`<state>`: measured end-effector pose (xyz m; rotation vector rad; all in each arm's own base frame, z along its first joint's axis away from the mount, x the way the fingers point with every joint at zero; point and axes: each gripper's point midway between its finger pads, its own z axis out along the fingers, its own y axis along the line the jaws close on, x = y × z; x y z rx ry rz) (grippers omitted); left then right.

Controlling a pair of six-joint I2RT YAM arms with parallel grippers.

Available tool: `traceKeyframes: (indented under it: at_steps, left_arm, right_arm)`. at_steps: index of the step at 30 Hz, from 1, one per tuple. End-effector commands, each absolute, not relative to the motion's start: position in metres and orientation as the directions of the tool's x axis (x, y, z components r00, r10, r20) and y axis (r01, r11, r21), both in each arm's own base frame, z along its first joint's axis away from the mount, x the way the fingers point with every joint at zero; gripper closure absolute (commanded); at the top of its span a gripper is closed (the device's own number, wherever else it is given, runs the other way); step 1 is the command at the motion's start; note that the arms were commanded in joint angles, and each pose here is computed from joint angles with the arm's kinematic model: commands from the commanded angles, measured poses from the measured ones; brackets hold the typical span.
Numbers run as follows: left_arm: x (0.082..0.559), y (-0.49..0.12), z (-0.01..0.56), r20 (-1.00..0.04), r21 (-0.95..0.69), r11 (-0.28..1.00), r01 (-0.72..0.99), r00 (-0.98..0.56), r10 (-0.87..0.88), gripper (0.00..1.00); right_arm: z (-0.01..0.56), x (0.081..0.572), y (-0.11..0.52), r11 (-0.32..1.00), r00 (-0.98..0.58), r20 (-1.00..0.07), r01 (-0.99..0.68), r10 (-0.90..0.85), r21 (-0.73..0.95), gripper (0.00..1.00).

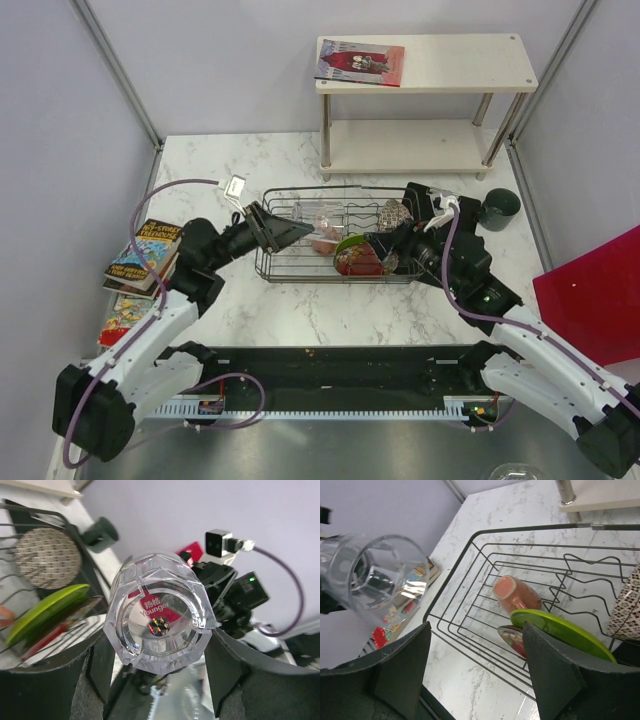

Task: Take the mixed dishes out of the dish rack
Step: Place the cup at the center of the board.

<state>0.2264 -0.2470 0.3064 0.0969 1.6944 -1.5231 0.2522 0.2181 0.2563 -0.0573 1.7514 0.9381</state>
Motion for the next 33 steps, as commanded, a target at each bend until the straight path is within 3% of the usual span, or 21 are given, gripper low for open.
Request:
traceKeyframes:
  at_steps: [1,8,26,28,32,33]
  left_arm:
    - [0.182,-0.247,0.375,-0.553,-0.734,-0.154,0.662,-0.713,-0.43,0.98]
    - [0.187,-0.253,0.369,-0.493,-0.755,-0.256,0.604,-0.779,-0.388,0.98]
    - [0.179,-0.261,0.343,-0.489,-0.787,-0.239,0.569,-0.811,-0.322,0.98]
    - [0.178,-0.261,0.34,-0.49,-0.788,-0.238,0.568,-0.812,-0.317,0.98]
    - [0.179,-0.263,0.339,-0.495,-0.791,-0.23,0.568,-0.813,-0.307,0.98]
    - [0.179,-0.264,0.337,-0.505,-0.789,-0.219,0.574,-0.809,-0.3,0.97]
  right_arm:
    - [0.293,0.237,0.227,0.574,-0.363,-0.81,-0.575,0.46,0.583,0.19]
    - [0.315,0.217,0.244,0.424,-0.386,-0.784,-0.679,0.487,0.599,0.2]
    - [0.364,0.231,0.285,0.254,-0.401,-0.746,-0.765,0.531,0.592,0.22]
    - [0.361,0.233,0.288,0.256,-0.411,-0.747,-0.76,0.523,0.597,0.3]
    - [0.345,0.237,0.291,0.276,-0.445,-0.744,-0.732,0.499,0.623,0.63]
    - [0.344,0.237,0.291,0.282,-0.444,-0.746,-0.73,0.497,0.623,0.91]
